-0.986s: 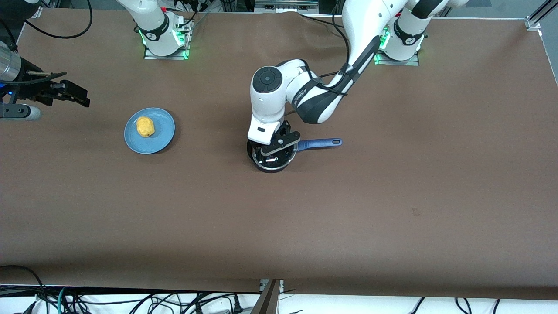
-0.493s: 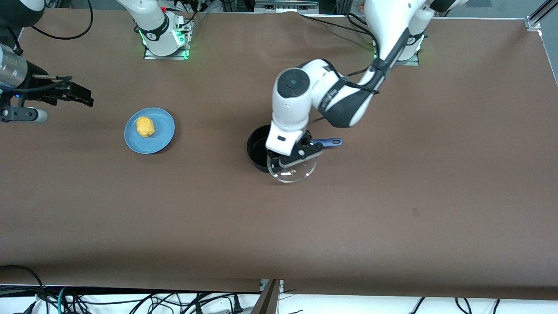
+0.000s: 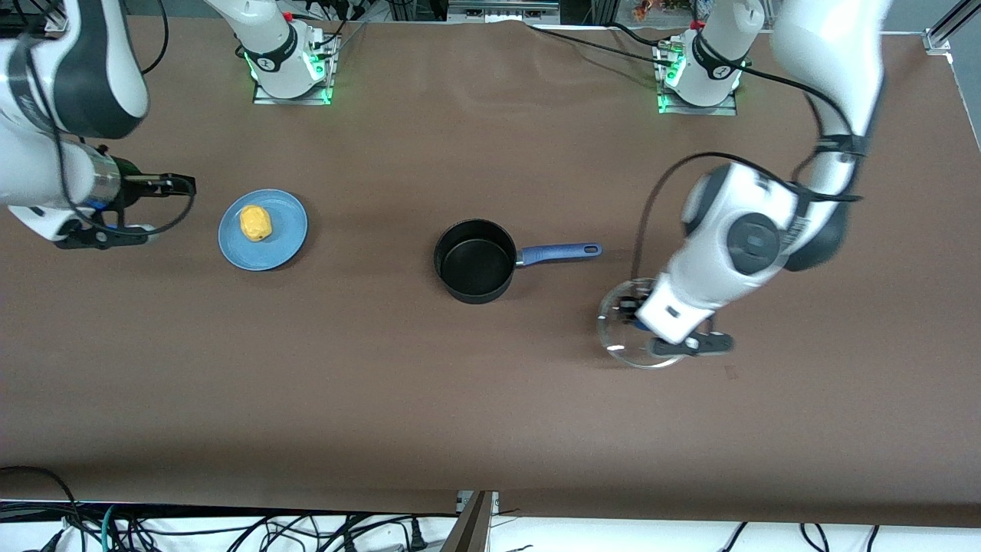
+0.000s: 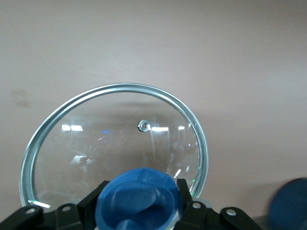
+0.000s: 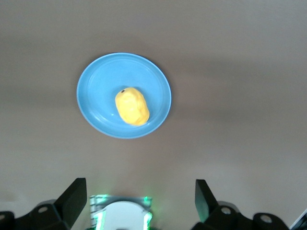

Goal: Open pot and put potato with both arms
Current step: 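Lift the lid off the saucepan while the right gripper reaches the potato, then set the lid down with the left gripper while the right grasps potato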

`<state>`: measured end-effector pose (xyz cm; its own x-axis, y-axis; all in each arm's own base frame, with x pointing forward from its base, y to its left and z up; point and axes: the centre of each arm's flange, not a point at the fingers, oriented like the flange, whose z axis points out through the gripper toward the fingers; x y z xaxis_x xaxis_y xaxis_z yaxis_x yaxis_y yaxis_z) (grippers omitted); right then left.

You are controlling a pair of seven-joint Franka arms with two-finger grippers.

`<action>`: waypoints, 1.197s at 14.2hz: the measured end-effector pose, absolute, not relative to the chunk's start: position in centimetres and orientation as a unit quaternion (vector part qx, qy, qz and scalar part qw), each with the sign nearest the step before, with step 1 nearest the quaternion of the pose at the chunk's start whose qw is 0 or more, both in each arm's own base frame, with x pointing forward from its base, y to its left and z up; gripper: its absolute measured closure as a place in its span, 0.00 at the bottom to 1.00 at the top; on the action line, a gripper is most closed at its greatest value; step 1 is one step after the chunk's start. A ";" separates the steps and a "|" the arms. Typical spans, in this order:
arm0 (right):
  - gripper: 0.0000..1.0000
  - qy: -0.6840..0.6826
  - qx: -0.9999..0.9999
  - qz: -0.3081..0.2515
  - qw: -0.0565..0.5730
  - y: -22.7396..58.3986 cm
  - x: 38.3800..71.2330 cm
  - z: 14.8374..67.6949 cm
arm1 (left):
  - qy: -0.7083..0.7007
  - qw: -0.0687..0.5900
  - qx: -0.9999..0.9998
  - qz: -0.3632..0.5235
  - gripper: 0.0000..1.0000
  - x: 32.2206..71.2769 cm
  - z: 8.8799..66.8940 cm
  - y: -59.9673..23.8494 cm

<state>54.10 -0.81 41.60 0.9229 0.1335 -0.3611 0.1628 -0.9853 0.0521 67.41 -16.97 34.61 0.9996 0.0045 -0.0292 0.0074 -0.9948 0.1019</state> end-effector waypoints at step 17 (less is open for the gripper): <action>0.39 0.174 0.979 -0.103 0.021 0.4 45.3 19.7 | -0.056 0.126 0.990 -0.035 0.01 64.5 22.9 6.0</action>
<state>45.28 0.43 19.75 0.9180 0.3367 -0.2094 0.3453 -0.9385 0.0049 64.46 5.95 22.89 0.9913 -0.1197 -0.0548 -0.1021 -0.9619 0.2535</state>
